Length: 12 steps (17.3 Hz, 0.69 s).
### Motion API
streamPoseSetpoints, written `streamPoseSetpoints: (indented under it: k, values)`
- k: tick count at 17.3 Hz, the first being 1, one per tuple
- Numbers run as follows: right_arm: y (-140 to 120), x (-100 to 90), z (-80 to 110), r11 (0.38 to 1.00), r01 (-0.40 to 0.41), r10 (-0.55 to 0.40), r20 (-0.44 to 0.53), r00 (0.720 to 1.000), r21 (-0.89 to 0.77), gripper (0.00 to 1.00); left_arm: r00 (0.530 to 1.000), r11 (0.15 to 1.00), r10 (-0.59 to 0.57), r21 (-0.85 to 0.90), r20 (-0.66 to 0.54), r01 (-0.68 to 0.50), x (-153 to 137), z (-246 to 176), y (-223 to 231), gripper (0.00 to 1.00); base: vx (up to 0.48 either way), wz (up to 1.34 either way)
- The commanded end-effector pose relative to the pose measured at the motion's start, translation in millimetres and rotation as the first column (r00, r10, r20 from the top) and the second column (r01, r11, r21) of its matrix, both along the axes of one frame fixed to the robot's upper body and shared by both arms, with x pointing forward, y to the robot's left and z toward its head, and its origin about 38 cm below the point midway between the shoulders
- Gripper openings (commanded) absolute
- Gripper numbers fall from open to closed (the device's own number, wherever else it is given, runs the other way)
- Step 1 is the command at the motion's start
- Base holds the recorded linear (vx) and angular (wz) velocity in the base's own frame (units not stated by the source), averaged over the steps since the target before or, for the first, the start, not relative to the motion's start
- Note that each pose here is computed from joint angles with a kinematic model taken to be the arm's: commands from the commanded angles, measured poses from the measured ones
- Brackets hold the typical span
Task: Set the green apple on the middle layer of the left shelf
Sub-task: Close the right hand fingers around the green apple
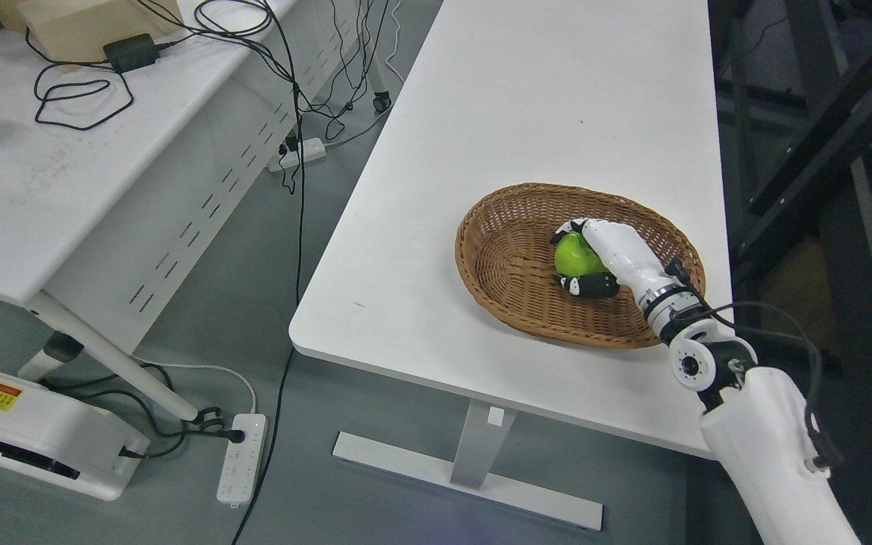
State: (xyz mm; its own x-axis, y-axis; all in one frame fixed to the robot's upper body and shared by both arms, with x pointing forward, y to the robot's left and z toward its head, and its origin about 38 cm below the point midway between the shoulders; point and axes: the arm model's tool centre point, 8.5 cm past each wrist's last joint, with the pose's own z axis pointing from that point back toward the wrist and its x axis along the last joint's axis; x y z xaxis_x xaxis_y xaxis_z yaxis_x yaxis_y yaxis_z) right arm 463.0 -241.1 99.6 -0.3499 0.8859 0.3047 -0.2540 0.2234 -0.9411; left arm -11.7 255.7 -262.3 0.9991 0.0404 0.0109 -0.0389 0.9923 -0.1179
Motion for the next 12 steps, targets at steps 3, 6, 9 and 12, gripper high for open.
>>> streamPoseSetpoints:
  k: [3,6,9,12]
  values:
    - [-62.7,-2.1,11.3,0.992,0.117,-0.115,-0.048,0.992,0.046,0.00,1.000,1.000,-0.001,0.018,0.000,0.001,0.0,0.8,11.3,1.00,0.000,0.00]
    - [-84.1,-11.7,46.6,0.971,0.124,-0.116,-0.051,0.992,0.206,0.00,1.000,1.000,-0.001,0.018,0.000,0.001,0.0,0.8,11.3,1.00,0.000,0.00]
    - [-90.7,-20.7,48.4,0.958,0.132,-0.124,-0.046,0.991,0.255,0.00,1.000,1.000,-0.001,0.018,0.000,0.001,0.0,0.8,11.3,1.00,0.000,0.00]
    - [-94.2,-29.6,54.5,0.938,0.158,-0.167,0.002,0.986,0.309,0.00,1.000,1.000,-0.001,0.018,0.000,0.001,0.0,0.8,11.3,1.00,0.000,0.00]
